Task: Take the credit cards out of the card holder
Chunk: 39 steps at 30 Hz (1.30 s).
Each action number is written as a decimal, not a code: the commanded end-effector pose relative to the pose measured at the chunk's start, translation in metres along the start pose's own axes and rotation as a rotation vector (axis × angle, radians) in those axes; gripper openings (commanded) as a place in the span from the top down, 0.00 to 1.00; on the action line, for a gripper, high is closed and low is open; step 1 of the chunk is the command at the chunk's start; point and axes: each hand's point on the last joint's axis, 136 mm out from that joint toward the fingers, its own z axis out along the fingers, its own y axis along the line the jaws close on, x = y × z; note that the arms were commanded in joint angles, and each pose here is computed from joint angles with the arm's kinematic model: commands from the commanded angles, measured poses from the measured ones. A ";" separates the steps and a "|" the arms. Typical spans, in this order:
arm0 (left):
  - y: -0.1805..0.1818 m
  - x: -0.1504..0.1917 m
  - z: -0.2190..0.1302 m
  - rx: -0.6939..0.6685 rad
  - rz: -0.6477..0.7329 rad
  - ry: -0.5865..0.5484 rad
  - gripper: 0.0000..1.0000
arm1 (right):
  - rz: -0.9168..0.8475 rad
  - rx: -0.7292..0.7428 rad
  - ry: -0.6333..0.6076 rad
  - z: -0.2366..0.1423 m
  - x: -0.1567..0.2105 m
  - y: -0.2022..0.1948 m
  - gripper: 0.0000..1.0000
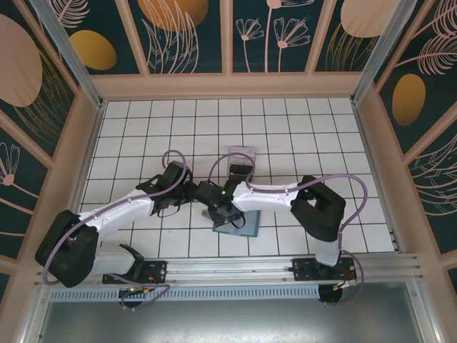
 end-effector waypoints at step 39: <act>-0.013 0.008 -0.023 0.107 0.009 0.019 0.82 | -0.084 -0.159 -0.167 -0.021 -0.021 0.017 0.96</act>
